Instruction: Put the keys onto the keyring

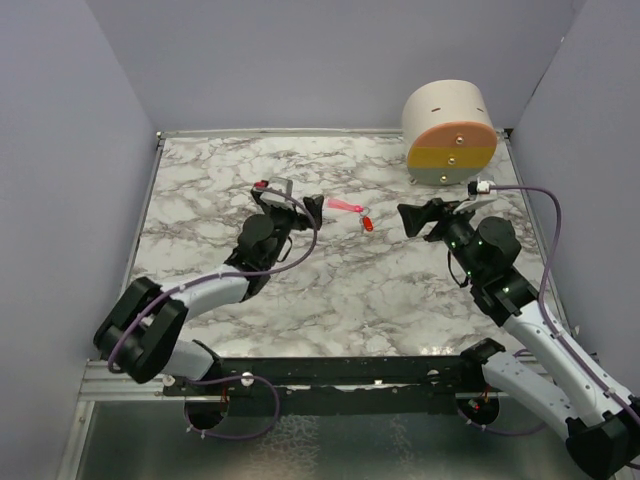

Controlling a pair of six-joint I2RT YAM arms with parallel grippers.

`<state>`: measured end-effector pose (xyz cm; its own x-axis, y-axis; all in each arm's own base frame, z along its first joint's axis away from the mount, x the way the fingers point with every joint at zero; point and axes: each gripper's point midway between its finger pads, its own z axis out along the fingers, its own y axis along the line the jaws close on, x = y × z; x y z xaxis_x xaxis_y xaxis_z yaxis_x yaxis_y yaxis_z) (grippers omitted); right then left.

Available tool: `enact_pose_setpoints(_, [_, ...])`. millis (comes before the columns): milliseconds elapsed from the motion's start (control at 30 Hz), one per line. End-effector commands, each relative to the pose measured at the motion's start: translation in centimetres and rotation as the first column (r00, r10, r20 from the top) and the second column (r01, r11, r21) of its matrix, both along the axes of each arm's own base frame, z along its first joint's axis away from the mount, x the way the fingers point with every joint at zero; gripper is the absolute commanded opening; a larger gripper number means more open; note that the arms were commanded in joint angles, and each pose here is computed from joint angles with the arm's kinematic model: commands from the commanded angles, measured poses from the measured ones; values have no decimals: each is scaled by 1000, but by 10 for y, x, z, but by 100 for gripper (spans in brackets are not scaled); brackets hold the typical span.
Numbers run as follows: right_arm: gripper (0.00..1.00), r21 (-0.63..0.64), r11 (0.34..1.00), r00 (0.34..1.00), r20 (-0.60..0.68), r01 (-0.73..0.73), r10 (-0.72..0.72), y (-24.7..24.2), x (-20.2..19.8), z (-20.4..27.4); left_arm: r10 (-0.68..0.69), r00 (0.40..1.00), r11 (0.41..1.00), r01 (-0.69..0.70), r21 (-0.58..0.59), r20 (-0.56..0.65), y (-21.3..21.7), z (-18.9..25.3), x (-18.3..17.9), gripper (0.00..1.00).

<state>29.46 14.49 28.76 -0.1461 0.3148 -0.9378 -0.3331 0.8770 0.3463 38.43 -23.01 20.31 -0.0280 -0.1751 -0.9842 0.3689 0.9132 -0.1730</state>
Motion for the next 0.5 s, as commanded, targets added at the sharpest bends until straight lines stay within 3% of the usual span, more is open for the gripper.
enact_pose_setpoints(0, [78, 0, 999, 999, 8, -39, 39, 8, 1, 2, -59, 998, 996, 59, -66, 4, 4, 20, -37, 99])
enact_pose_setpoints(200, [78, 4, 998, 998, 13, -64, 64, 10, -4, 5, -24, 998, 990, 31, -140, 51, 34, 43, -74, 99])
enact_pose_setpoints(467, [78, 22, 997, 997, 30, -70, 70, 9, -10, 10, 22, 997, 982, -6, -191, 80, 60, 53, -98, 99])
